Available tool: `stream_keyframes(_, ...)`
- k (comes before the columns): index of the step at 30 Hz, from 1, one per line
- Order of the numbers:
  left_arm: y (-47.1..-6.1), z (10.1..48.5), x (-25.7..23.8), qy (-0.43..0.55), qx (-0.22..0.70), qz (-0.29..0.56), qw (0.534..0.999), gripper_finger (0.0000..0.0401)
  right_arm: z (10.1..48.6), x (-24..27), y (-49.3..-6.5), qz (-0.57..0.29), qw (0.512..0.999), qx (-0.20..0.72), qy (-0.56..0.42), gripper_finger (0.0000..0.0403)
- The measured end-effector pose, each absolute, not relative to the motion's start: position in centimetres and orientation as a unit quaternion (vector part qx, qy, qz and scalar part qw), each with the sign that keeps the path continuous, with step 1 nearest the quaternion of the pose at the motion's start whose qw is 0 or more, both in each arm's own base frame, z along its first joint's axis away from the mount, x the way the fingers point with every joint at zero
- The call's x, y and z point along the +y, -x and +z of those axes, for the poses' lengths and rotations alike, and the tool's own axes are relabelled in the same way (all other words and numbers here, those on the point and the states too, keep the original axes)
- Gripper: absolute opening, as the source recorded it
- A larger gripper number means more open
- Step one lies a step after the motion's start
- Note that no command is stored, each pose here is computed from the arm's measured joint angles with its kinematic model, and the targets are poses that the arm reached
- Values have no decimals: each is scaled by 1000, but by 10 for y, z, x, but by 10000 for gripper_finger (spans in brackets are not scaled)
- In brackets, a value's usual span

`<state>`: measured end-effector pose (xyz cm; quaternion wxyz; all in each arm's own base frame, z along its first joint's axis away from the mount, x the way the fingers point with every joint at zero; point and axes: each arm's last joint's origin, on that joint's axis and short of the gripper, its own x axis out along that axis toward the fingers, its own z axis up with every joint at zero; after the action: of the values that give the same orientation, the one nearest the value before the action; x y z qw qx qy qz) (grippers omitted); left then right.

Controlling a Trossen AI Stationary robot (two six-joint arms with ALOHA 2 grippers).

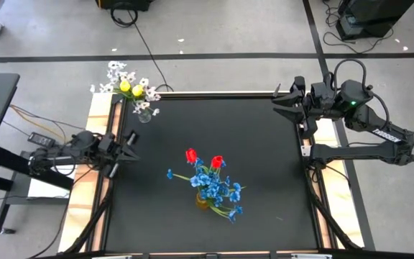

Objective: Sort flowers into vase by color
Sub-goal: Return to Home Position

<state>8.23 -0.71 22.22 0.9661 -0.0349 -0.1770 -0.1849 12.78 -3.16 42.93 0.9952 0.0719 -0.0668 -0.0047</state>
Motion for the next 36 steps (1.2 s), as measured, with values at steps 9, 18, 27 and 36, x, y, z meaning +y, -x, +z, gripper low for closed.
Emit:
stream_keyframes(9,-90,204,-2,25,-118,-93,988,8,429,-32,-128,-5,995,-67,-72,133)
stream_keyframes(18,-95,187,2,24,-84,-37,996,86,429,-32,-128,-5,995,-67,-72,133)
stream_keyframes(27,-96,180,2,23,-73,-36,996,120,429,-32,-128,-5,995,-68,-72,133)
stream_keyframes(36,-97,179,3,23,-66,-20,997,116,429,-32,-128,-5,995,-67,-72,133)
